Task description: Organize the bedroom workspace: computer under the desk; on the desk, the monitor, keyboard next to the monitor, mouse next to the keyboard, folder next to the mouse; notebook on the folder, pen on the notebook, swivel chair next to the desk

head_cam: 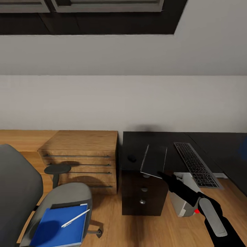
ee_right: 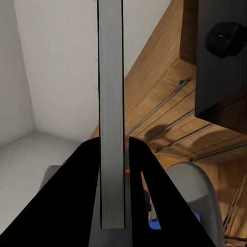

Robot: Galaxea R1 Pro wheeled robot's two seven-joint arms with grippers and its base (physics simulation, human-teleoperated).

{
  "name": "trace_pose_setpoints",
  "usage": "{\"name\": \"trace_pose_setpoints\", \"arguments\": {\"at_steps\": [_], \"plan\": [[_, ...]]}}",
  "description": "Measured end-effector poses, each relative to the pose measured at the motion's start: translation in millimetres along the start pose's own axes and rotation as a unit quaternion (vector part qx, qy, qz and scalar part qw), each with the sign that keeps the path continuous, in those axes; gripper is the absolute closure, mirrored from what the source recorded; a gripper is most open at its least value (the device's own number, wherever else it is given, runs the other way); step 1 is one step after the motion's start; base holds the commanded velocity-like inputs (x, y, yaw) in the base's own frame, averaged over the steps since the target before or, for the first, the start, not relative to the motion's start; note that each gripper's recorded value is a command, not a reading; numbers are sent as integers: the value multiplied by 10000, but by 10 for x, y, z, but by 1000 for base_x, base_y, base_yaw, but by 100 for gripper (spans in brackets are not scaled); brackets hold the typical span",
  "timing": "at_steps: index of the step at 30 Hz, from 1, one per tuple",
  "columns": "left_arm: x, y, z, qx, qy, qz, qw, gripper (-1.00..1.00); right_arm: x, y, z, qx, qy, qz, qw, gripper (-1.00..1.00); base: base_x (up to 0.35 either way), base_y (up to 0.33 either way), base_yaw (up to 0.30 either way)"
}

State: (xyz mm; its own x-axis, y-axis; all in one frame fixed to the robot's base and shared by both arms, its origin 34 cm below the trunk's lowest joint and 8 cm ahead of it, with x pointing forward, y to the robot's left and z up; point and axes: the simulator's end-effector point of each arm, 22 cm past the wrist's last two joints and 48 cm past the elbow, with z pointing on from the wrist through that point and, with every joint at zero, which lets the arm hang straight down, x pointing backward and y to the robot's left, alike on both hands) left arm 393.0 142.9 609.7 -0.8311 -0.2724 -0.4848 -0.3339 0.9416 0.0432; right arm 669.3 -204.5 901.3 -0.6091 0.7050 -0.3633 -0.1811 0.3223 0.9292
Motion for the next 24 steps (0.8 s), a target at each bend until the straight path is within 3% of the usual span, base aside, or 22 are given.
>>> {"name": "trace_pose_setpoints", "arguments": {"at_steps": [19, 22, 24], "plan": [[-19, -10, -4, 9, -35, -38, 10000, -100, 77, -141, 8, 119, 26, 177, 9998, 100, 142, -28, 0], [-66, -46, -25, 58, -79, -72, 9999, -100, 155, -360, -27, 337, 83, 360, 9988, 100, 29, 0, 0], [-138, -92, -56, 124, -141, -131, 9997, -100, 156, -387, -40, 322, 60, 486, 9983, 100, 9, 0, 0]]}}
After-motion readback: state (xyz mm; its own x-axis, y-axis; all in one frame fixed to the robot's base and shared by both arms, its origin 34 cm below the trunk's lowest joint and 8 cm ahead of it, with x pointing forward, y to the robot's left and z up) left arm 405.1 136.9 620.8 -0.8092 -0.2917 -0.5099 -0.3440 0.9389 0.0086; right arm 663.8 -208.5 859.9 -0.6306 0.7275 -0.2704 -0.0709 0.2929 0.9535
